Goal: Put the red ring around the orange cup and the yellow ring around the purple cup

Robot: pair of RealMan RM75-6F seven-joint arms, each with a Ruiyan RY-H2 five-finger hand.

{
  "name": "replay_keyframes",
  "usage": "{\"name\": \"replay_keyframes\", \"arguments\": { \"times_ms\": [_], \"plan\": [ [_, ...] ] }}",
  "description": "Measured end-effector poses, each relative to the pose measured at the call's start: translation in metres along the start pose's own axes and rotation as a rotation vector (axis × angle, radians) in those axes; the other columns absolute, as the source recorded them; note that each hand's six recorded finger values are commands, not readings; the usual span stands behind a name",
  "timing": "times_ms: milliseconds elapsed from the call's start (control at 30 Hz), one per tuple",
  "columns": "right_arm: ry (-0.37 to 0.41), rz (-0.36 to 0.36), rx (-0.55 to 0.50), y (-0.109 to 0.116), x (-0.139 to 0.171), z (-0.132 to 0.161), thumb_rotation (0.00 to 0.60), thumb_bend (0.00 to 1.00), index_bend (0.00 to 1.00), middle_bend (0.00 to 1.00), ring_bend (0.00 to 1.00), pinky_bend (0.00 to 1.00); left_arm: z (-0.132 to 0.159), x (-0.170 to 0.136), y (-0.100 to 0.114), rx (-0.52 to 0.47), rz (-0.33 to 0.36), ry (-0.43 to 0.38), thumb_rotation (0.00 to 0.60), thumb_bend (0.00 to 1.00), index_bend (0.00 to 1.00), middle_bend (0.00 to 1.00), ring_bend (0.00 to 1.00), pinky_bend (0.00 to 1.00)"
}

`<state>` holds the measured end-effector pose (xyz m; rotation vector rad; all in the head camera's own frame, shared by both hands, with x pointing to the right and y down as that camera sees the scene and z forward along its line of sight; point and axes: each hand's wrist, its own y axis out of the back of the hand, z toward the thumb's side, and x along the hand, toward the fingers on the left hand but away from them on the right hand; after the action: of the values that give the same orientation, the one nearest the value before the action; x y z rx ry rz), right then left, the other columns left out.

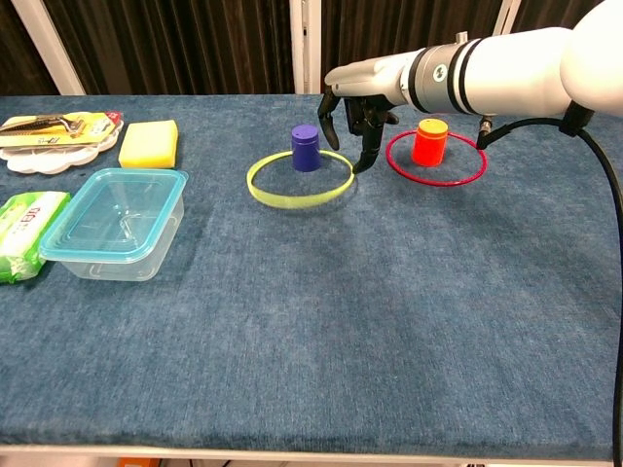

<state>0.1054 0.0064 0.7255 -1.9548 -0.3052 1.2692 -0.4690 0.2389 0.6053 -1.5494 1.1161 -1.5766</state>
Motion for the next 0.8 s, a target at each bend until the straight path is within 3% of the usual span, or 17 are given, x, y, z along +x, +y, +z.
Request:
{"name": "replay_keyframes", "arguments": {
  "times_ms": [300, 467, 600, 733, 800],
  "plan": [
    [0.001, -0.048, -0.003, 0.008, 0.021, -0.006, 0.6, 0.07, 0.43, 0.95, 0.86, 0.78, 0.0, 0.001, 0.001, -0.005, 0.008, -0.006, 0.6, 0.09, 0.06, 0.05, 0.0, 0.0],
    [-0.038, -0.156, -0.009, 0.016, 0.062, -0.03, 0.6, 0.12, 0.34, 0.82, 0.74, 0.76, -0.001, 0.004, 0.005, -0.005, 0.023, -0.011, 0.6, 0.09, 0.06, 0.05, 0.0, 0.0],
    [-0.122, -0.274, -0.025, 0.016, 0.111, -0.062, 0.6, 0.16, 0.28, 0.63, 0.58, 0.6, 0.002, 0.007, 0.007, -0.002, 0.032, -0.024, 0.6, 0.09, 0.06, 0.05, 0.0, 0.0],
    [-0.251, -0.387, -0.076, 0.001, 0.183, -0.104, 0.6, 0.17, 0.16, 0.38, 0.31, 0.3, 0.009, 0.01, 0.009, 0.005, 0.04, -0.043, 0.6, 0.09, 0.06, 0.05, 0.0, 0.0],
    [-0.304, -0.423, -0.103, -0.009, 0.217, -0.12, 0.6, 0.17, 0.12, 0.29, 0.19, 0.2, 0.013, 0.012, 0.012, 0.009, 0.046, -0.055, 0.6, 0.09, 0.06, 0.05, 0.0, 0.0]
  ]
}}
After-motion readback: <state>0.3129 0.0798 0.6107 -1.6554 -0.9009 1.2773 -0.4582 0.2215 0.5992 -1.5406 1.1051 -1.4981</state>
